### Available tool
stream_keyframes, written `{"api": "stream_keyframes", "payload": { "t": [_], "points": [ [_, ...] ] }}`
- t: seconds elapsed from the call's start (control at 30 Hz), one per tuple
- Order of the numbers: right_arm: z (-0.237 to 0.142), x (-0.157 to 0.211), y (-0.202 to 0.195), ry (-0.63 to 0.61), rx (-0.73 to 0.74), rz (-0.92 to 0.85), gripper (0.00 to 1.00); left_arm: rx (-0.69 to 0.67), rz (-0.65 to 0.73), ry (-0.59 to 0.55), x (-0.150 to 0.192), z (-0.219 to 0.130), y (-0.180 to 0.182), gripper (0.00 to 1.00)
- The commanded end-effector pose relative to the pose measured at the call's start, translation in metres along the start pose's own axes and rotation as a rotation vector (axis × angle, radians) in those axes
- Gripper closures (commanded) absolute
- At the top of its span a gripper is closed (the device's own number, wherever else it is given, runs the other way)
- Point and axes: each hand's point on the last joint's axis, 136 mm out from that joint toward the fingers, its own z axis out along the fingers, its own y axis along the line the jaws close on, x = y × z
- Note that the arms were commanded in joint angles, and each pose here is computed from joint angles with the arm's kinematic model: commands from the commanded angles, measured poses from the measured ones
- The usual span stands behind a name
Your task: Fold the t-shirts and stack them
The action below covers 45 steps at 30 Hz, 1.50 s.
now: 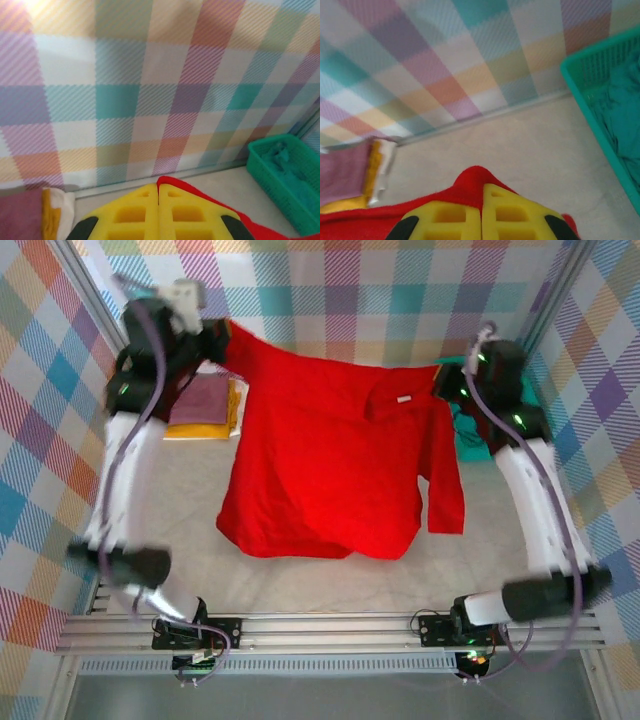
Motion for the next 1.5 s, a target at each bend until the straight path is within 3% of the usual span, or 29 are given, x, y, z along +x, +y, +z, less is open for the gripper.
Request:
{"api": "stream_keyframes", "payload": {
  "t": [0.0, 0.07, 0.1, 0.17, 0.27, 0.33, 0.5, 0.67, 0.87, 1.0, 1.17, 1.47],
  "points": [
    [0.029, -0.013, -0.016, -0.001, 0.069, 0.078, 0.54, -0.034, -0.016, 0.223, 0.078, 0.069, 0.030, 0.23],
    [0.035, -0.022, -0.010, 0.002, 0.043, 0.073, 0.46, -0.104, -0.036, 0.224, 0.081, 0.071, 0.042, 0.18],
    [0.033, -0.024, -0.006, 0.004, 0.028, 0.063, 0.43, -0.131, -0.039, 0.229, 0.081, 0.067, 0.044, 0.12],
    [0.023, -0.021, 0.008, 0.014, -0.040, 0.029, 0.37, -0.216, -0.022, 0.268, 0.082, 0.046, 0.043, 0.10],
    [0.010, 0.015, 0.025, 0.075, -0.131, -0.052, 0.35, -0.301, 0.027, 0.369, 0.103, 0.013, 0.021, 0.06],
    [0.009, 0.054, 0.031, 0.144, -0.183, -0.087, 0.36, -0.283, 0.029, 0.374, 0.139, -0.005, -0.002, 0.06],
    [0.024, 0.156, 0.022, 0.369, -0.254, -0.121, 0.40, -0.113, -0.186, 0.315, 0.242, -0.070, -0.045, 0.17],
    [0.049, 0.220, 0.008, 0.546, -0.245, -0.122, 0.52, -0.216, -0.239, 0.533, 0.352, -0.101, -0.032, 0.34],
    [0.101, 0.223, 0.024, 0.546, -0.233, -0.092, 0.48, -0.363, -0.395, 0.619, 0.421, -0.105, 0.002, 0.41],
    [0.137, 0.225, 0.025, 0.557, -0.199, -0.116, 0.47, -0.403, -0.505, 0.589, 0.440, -0.103, 0.015, 0.42],
    [0.174, 0.233, 0.031, 0.597, -0.193, -0.121, 0.47, -0.440, -0.616, 0.640, 0.475, -0.104, 0.031, 0.44],
    [0.210, 0.252, 0.042, 0.670, -0.186, -0.114, 0.50, -0.543, -0.691, 0.638, 0.488, -0.112, 0.062, 0.48]
  ]
}}
